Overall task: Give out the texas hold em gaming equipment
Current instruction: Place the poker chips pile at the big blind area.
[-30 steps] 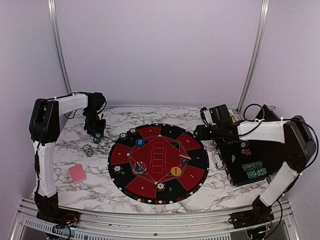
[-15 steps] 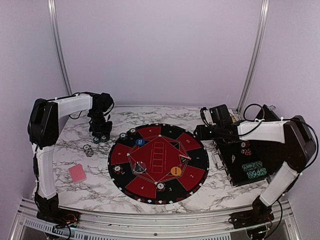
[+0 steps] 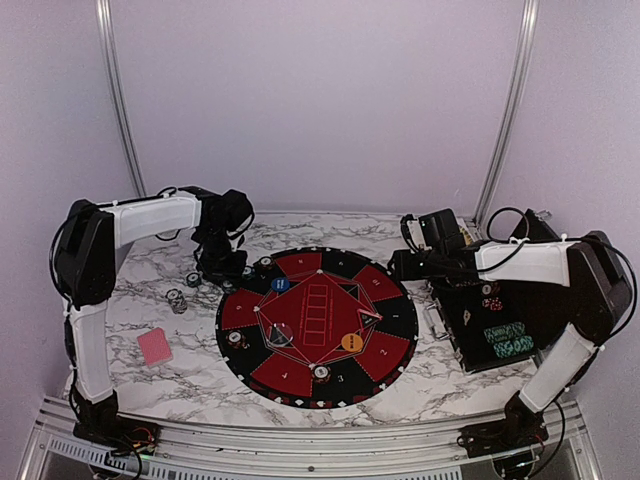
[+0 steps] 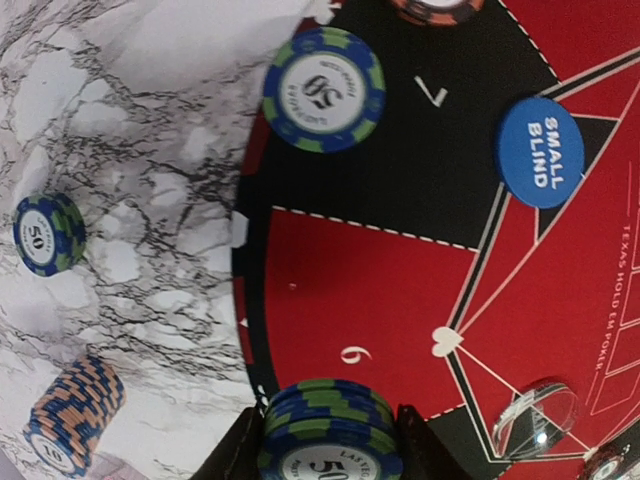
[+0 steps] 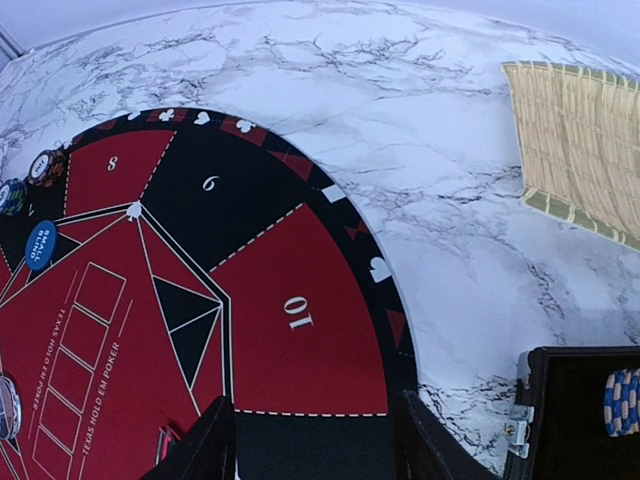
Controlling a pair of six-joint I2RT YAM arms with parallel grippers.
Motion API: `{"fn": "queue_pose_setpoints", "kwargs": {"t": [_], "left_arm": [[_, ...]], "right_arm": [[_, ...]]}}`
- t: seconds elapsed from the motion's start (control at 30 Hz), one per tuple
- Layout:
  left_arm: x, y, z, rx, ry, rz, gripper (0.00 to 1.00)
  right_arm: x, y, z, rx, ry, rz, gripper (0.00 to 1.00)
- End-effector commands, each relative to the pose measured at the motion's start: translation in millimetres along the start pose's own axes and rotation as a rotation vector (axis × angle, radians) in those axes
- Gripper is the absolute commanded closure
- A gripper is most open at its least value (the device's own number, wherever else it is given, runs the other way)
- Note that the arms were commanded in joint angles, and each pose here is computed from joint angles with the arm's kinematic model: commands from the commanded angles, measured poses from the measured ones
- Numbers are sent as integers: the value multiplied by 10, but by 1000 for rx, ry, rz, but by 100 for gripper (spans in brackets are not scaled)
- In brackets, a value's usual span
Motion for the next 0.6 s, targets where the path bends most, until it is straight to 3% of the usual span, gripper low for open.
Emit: {"fn": "queue_pose_setpoints", "kwargs": {"t": [0.0, 0.57], "left_arm": [[-227, -135, -181, -15, -24, 18, 64], [-1611, -717, -210, -12, -100, 242, 64]], "right_arm": [[-92, 108, -117, -32, -31, 0, 48], [-483, 143, -273, -63, -89, 86, 47]]}}
Point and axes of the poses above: each gripper's point midway between its finger pads, its own z axis out along the fingers, its own x axis along the line the jaws close on, y = z × x, the point moved 7 cm from there along -z, back along the fingers, and after that the axes turned 6 degrees about -z, right-handed, at the moved point
